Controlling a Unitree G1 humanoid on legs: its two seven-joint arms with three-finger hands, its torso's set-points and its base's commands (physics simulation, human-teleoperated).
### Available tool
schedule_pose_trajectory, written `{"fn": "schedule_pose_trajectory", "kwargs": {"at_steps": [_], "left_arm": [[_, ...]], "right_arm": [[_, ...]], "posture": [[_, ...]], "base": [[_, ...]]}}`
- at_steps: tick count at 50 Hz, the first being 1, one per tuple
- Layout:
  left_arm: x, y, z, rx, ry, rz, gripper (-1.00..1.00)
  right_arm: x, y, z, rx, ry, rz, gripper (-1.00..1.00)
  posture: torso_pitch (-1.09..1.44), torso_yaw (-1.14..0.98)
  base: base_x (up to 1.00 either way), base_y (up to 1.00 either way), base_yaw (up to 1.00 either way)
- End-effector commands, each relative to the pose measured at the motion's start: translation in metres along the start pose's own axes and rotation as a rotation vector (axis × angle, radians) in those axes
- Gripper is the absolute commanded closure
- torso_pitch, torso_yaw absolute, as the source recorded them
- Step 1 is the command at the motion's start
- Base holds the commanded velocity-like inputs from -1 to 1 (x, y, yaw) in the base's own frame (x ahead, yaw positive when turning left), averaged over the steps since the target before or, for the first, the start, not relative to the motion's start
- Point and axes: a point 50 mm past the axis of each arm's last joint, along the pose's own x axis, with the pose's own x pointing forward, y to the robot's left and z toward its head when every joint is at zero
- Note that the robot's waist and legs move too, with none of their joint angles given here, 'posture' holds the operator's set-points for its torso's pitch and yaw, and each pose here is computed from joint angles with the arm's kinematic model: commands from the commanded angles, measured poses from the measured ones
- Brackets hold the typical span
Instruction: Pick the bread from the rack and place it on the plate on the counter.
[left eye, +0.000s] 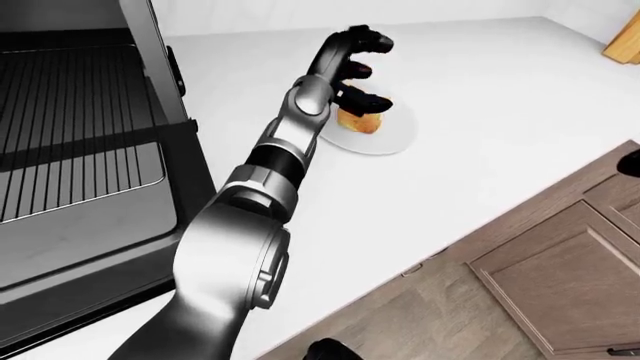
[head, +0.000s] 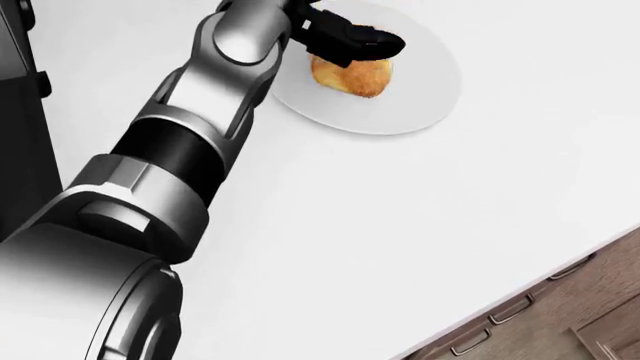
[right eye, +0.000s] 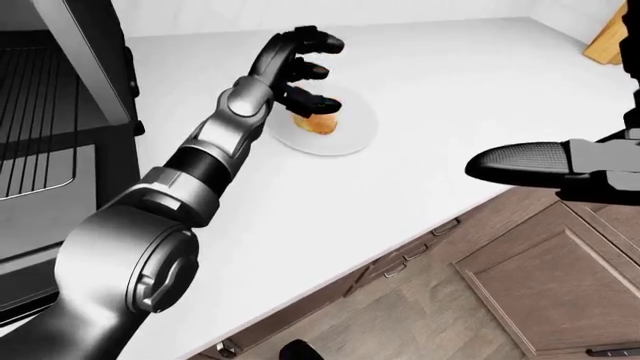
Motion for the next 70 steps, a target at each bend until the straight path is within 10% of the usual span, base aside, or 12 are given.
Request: {"fn": "schedule_pose_trajectory", "kwargs": {"at_steps": [1, 4, 70], "left_arm": [[0.002, 0.004, 0.017, 0.001, -0.076, 0.019, -0.67], [0.001, 0.004, 0.016, 0.004, -0.075, 0.015, -1.0], [0.002, 0.032, 0.081, 0.093, -0.199, 0.108, -1.0]], "right_arm": [[0.0, -0.005, 0.009, -0.001, -0.055, -0.032, -1.0], [0.0, -0.005, 0.01, 0.0, -0.055, -0.033, -1.0], [0.0, 0.0, 0.005, 0.012, -0.044, -0.03, -1.0]], "posture": [[0.25, -0.74], [0.25, -0.74], [0.0, -0.74]], "base": [[0.0, 0.0, 0.0], [0.0, 0.0, 0.0], [0.0, 0.0, 0.0]]}}
